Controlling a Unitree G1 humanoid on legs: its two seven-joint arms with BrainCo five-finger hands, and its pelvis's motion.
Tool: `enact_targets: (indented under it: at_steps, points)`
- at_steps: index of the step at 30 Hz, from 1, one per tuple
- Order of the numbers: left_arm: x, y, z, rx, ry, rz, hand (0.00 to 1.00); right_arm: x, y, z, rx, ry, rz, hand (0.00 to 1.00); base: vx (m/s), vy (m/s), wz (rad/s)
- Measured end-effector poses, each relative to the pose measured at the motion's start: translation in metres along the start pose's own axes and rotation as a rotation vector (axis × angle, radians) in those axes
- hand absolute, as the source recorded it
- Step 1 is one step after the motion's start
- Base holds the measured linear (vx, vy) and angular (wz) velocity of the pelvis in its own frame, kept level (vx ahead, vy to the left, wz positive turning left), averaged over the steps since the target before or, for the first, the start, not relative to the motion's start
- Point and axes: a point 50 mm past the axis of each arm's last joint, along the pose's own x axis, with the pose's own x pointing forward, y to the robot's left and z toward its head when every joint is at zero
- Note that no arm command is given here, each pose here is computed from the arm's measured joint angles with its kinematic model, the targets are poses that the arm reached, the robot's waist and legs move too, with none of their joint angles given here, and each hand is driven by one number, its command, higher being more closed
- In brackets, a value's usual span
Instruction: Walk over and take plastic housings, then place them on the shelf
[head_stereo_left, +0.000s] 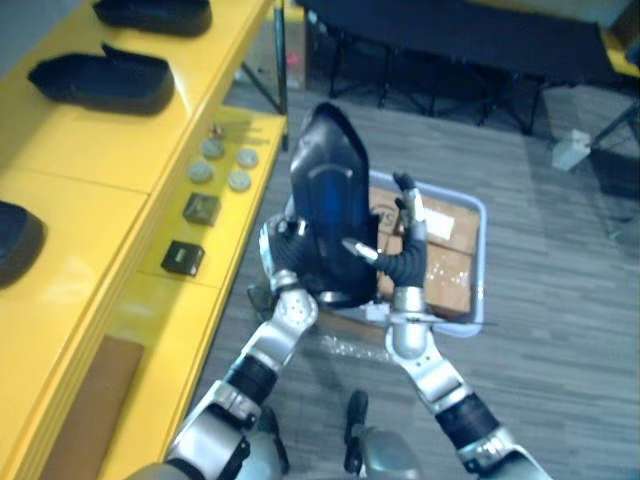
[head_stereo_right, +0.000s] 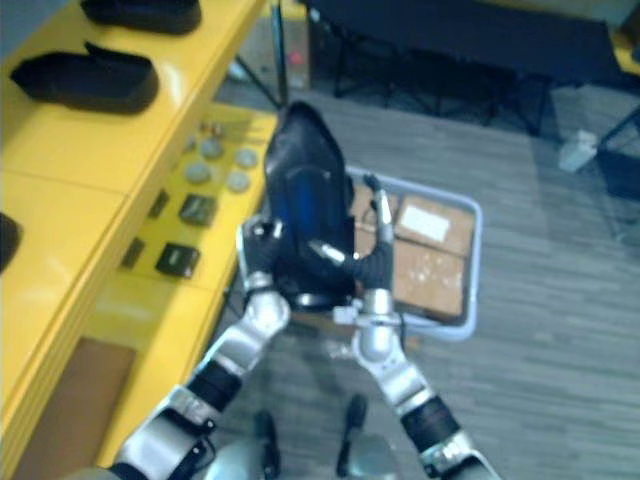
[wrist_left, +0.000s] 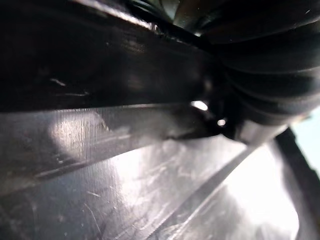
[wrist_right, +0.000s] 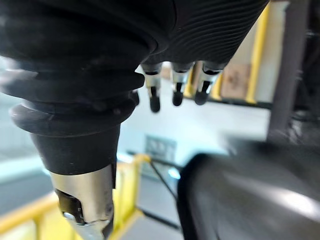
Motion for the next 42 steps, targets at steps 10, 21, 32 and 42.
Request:
enact_targets:
  at_steps: [10,21,32,42]
  points:
    - [-0.012,0.057,-0.023,-0.131,0.054,0.334,1.0,-0.039,-0.087,-0.017,0.109,0.225,-0.239,0.0,0.01,0.012,-0.08]
    - [-0.035,0.104,0.027,-0.543,-0.207,0.328,1.0,-0.096,-0.131,-0.052,0.215,0.477,-0.54,0.0,0.01,0.011,0.07]
    - [-0.047,0.188,0.033,-0.378,-0.334,0.627,1.0,-0.043,-0.076,-0.051,0.337,0.385,-0.186,0.0,0.01,0.017,0.51]
    - [-0.087,0.26,0.005,-0.226,-0.237,0.828,1.0,-0.014,-0.01,-0.055,0.271,0.371,0.122,0.0,0.03,0.057,0.71]
